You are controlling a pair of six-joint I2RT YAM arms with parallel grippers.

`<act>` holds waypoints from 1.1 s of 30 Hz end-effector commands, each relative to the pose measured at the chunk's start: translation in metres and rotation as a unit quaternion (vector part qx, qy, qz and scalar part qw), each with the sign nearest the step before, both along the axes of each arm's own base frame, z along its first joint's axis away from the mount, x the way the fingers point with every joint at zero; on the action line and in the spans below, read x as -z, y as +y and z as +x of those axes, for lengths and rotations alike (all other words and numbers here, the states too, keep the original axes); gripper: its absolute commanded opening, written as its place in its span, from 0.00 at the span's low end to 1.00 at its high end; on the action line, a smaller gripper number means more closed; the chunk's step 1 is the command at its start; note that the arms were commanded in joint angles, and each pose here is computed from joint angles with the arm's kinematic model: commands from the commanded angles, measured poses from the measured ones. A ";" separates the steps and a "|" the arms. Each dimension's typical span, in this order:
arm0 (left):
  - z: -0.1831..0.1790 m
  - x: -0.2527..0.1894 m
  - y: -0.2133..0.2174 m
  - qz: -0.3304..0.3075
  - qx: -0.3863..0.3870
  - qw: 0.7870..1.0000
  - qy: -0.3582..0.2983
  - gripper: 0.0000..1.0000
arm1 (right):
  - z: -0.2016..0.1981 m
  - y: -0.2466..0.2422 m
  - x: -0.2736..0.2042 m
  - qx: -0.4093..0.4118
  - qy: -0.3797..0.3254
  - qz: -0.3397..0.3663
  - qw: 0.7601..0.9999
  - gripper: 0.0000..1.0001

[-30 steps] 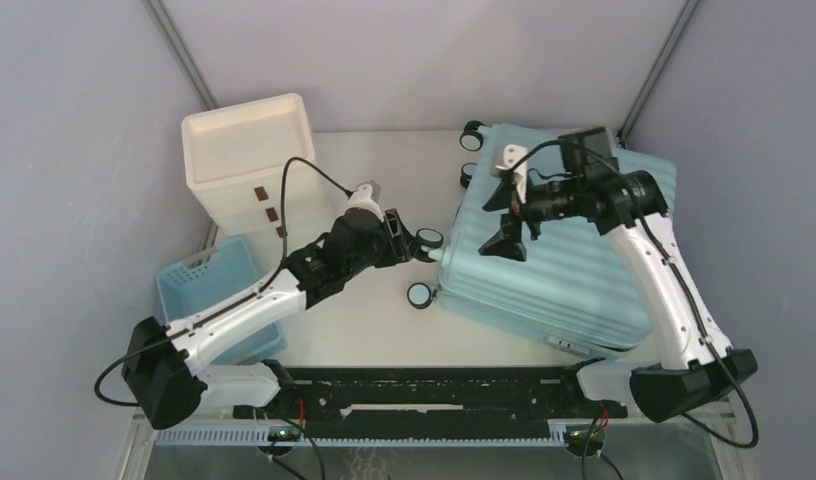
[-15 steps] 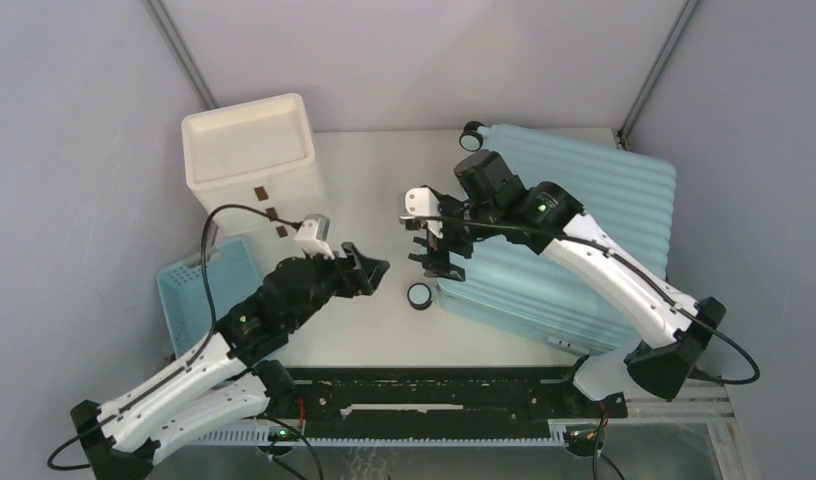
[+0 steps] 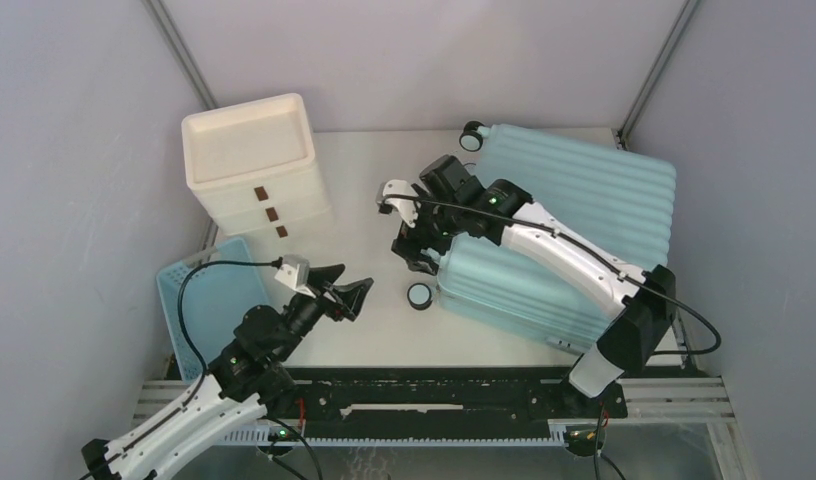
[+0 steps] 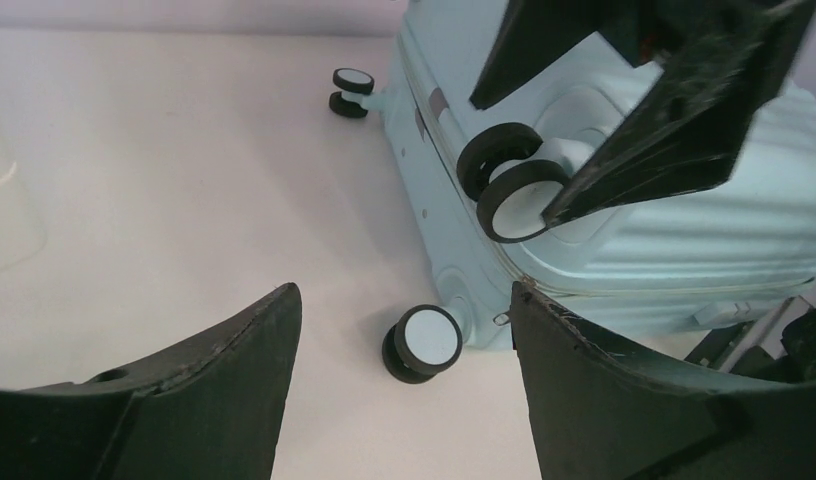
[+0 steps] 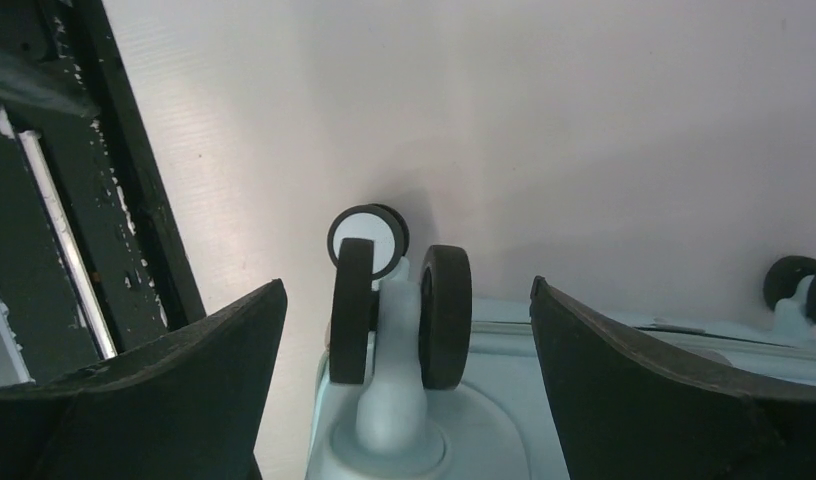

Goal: Open, take out, and arrange the luggage

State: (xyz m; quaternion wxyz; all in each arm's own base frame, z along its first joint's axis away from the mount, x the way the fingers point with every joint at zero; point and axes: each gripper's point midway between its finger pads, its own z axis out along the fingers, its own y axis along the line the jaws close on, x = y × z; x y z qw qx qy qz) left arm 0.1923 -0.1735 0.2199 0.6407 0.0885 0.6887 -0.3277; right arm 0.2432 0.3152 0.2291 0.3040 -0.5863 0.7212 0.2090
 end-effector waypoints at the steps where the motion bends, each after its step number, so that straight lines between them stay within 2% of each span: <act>1: -0.001 -0.017 -0.008 0.005 0.025 0.998 -0.065 0.80 | 0.014 0.003 0.010 0.044 -0.007 -0.026 0.999 1.00; 4: -0.003 -0.010 -0.014 0.019 0.042 0.997 -0.065 0.80 | 0.020 -0.002 0.022 0.047 -0.010 -0.056 0.997 0.99; 6: -0.004 -0.005 -0.019 0.029 0.054 0.996 -0.065 0.80 | 0.021 -0.004 0.031 0.046 -0.005 -0.075 0.996 0.93; 10: -0.012 0.005 -0.033 0.044 0.101 0.991 -0.078 0.80 | 0.014 -0.004 0.034 0.025 0.017 -0.088 0.996 0.57; 14: -0.026 0.016 -0.053 0.065 0.173 0.977 -0.105 0.78 | 0.004 -0.003 0.010 -0.015 0.007 -0.058 0.998 0.26; 16: -0.030 0.022 -0.061 0.078 0.199 0.970 -0.113 0.77 | -0.001 -0.004 -0.005 -0.038 -0.001 -0.032 0.999 0.14; 19: -0.032 0.031 -0.074 0.095 0.232 0.961 -0.116 0.73 | -0.005 -0.011 -0.025 -0.061 -0.013 0.007 0.998 0.02; 26: -0.026 0.047 -0.114 0.089 0.294 0.946 -0.107 0.67 | -0.018 -0.015 -0.047 -0.094 -0.042 0.086 0.991 0.00; 33: -0.017 0.032 -0.147 0.047 0.323 0.936 -0.127 0.66 | -0.020 -0.018 -0.042 -0.077 -0.030 0.100 0.992 0.00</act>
